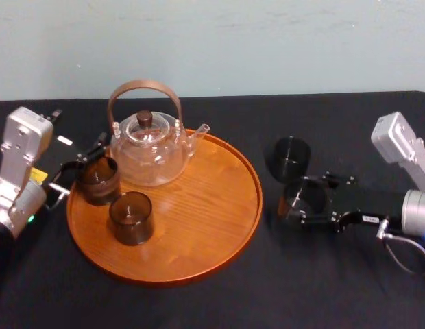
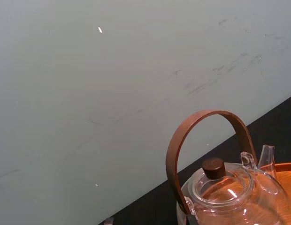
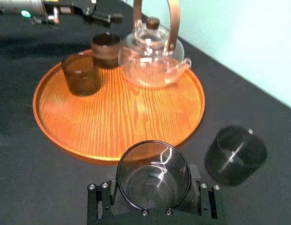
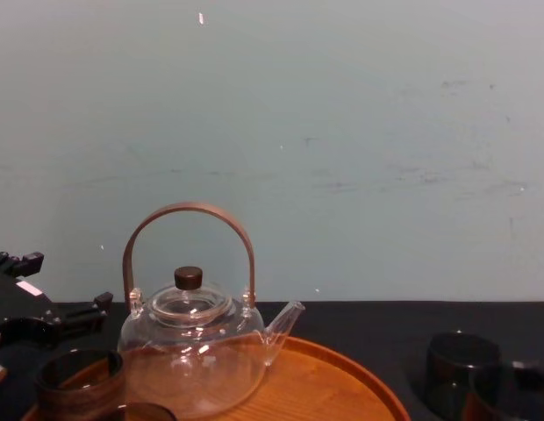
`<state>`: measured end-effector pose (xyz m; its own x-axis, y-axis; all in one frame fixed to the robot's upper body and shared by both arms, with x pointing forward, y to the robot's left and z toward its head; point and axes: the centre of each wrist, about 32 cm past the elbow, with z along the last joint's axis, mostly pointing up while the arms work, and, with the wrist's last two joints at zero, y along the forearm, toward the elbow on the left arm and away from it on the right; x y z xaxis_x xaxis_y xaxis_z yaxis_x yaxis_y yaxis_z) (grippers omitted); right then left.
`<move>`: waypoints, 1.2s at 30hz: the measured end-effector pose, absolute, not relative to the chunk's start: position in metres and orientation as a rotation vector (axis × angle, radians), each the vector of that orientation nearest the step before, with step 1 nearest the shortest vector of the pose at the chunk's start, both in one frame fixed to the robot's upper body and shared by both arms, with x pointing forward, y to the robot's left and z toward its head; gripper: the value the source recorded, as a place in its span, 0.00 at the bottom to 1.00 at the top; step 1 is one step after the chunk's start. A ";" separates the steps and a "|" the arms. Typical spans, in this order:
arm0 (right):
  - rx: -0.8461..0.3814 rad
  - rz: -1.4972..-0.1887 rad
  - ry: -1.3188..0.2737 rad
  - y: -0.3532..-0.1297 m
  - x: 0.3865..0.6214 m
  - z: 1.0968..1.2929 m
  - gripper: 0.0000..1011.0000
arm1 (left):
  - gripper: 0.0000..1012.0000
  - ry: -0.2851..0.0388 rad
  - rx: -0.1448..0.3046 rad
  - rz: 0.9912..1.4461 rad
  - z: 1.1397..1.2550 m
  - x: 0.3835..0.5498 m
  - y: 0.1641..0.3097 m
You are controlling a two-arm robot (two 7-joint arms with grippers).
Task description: Pick up the glass from the table and place it on the tray.
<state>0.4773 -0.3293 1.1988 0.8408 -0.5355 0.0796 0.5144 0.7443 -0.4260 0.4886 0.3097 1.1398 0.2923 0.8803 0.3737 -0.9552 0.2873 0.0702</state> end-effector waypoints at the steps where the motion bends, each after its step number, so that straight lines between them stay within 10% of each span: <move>1: -0.452 -0.575 0.049 -0.329 0.477 1.199 0.89 | 0.99 -0.285 0.305 1.248 1.140 0.489 0.310; 13: -0.396 -0.519 -0.027 -0.311 0.495 1.227 0.89 | 0.99 -0.285 0.304 1.248 1.140 0.489 0.310; 36: -0.324 -0.399 -0.053 -0.251 0.524 1.222 0.89 | 0.99 -0.285 0.304 1.248 1.140 0.489 0.310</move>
